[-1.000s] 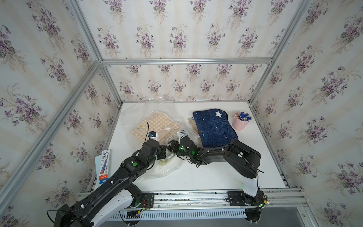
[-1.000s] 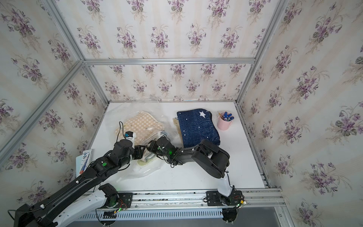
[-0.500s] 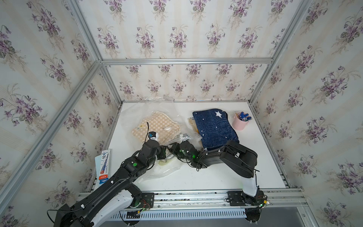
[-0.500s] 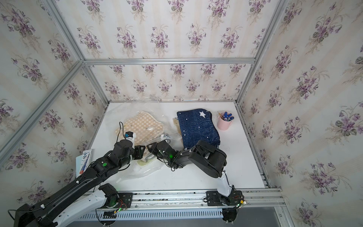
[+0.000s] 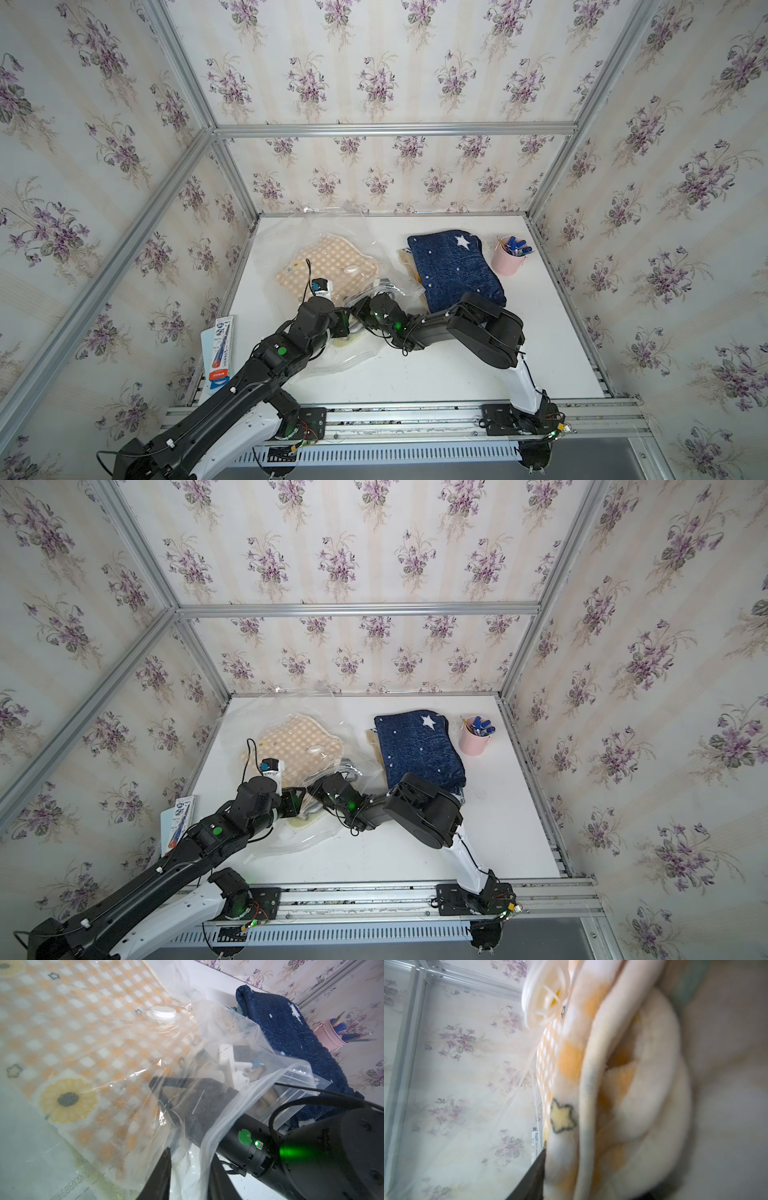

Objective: Take the blanket out of the vacuum bag
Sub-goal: Take out the blanket from the vacuum bag.

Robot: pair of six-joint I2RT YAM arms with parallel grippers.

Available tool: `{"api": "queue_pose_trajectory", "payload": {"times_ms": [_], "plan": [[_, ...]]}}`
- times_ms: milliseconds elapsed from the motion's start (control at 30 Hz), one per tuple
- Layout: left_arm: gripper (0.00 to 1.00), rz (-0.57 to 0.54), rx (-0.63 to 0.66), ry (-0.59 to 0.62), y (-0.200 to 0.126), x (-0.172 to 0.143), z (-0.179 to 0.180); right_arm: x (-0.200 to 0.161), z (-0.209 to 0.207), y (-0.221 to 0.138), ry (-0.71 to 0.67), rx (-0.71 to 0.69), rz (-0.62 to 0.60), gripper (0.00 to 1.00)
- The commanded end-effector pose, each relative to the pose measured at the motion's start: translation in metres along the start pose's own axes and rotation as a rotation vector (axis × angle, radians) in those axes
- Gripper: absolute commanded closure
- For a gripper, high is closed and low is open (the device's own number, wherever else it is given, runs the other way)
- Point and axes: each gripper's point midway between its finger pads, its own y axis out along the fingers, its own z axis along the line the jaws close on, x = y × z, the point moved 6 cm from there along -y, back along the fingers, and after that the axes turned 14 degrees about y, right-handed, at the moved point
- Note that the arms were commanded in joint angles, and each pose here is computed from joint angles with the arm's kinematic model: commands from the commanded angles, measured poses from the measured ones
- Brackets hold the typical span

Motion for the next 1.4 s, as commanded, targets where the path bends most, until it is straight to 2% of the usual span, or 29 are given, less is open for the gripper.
{"api": "queue_pose_trajectory", "payload": {"times_ms": [0,100,233,367,633,733,800,1000,1067,1233,1300,1367], "plan": [[0.70,-0.018,0.002,0.013,-0.003,0.006,-0.001,0.000,0.016,-0.001,-0.024,0.054,-0.002,0.70],[0.70,-0.021,0.005,0.022,-0.006,0.012,-0.002,-0.002,0.027,-0.003,-0.038,0.071,0.018,0.89],[0.70,-0.030,0.011,0.039,-0.011,0.021,-0.004,-0.008,0.037,-0.008,-0.038,0.098,0.053,0.98],[0.70,-0.042,0.015,0.043,-0.016,0.028,-0.005,-0.008,0.046,-0.015,-0.027,0.127,0.061,1.00],[0.70,-0.051,0.027,0.032,-0.020,0.031,-0.003,-0.012,0.051,-0.030,-0.043,0.150,0.058,0.99],[0.70,-0.053,0.028,0.024,-0.021,0.030,-0.003,-0.010,0.042,-0.029,-0.032,0.126,0.052,0.86],[0.70,-0.053,0.023,0.018,-0.022,0.029,-0.002,-0.007,0.037,-0.027,-0.032,0.120,0.043,0.73],[0.70,-0.043,0.021,0.007,-0.020,0.024,-0.002,0.001,0.031,-0.010,-0.037,0.084,0.027,0.58],[0.70,-0.040,0.019,0.007,-0.019,0.024,-0.002,0.002,0.028,-0.003,-0.031,0.078,0.028,0.56],[0.70,-0.045,0.016,0.010,-0.018,0.026,-0.003,0.000,0.024,0.013,-0.007,0.078,0.059,0.57],[0.71,-0.045,0.016,0.013,-0.018,0.027,-0.004,-0.001,0.025,0.014,-0.011,0.088,0.063,0.66],[0.71,-0.043,0.018,0.017,-0.018,0.028,-0.004,0.000,0.027,0.012,-0.017,0.091,0.061,0.80]]}}
